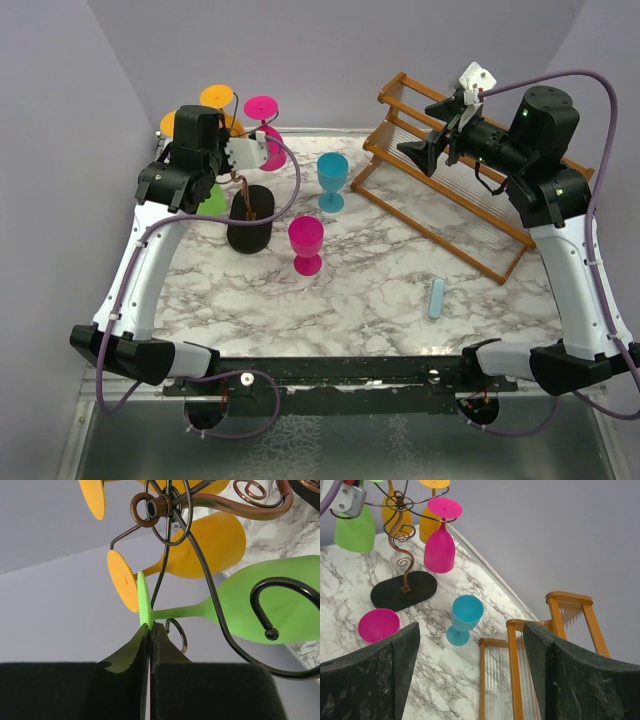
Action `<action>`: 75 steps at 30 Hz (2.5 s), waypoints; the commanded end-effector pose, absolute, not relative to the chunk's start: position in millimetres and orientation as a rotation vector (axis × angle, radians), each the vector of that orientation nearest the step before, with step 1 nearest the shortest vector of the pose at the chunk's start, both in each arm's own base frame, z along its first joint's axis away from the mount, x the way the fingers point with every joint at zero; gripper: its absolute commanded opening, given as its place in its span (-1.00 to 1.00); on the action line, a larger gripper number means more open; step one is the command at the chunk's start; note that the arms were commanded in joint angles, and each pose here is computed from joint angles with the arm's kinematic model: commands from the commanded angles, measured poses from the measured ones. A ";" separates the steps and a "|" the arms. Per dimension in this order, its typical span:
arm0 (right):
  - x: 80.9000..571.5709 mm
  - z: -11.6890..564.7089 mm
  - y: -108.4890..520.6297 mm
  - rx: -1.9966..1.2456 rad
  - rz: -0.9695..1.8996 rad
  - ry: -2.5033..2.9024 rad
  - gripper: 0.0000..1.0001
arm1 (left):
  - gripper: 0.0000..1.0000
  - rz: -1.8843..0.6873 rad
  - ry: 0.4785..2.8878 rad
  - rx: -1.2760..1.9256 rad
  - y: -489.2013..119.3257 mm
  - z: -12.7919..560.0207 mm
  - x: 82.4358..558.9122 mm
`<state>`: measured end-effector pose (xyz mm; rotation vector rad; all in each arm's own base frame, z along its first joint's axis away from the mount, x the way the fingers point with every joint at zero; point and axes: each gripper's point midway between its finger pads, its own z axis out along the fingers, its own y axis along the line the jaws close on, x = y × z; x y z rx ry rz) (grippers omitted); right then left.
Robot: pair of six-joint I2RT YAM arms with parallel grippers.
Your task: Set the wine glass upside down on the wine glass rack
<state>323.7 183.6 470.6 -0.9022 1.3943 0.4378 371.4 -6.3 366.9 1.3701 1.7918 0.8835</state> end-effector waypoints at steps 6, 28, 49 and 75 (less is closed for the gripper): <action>316.8 480.1 182.9 -0.909 0.442 1.350 0.67 | -1.00 1.001 1.809 1.267 9.3 380.9 369.5; 313.9 476.7 179.3 -0.906 0.442 1.355 0.69 | -1.00 1.072 1.826 1.176 20.0 384.4 368.6; 314.0 475.1 177.3 -0.904 0.446 1.357 0.71 | -0.98 1.102 1.891 1.202 29.7 376.0 353.9; 312.3 472.9 175.3 -0.902 0.458 1.358 0.72 | -0.99 0.986 1.880 1.225 18.5 378.9 342.7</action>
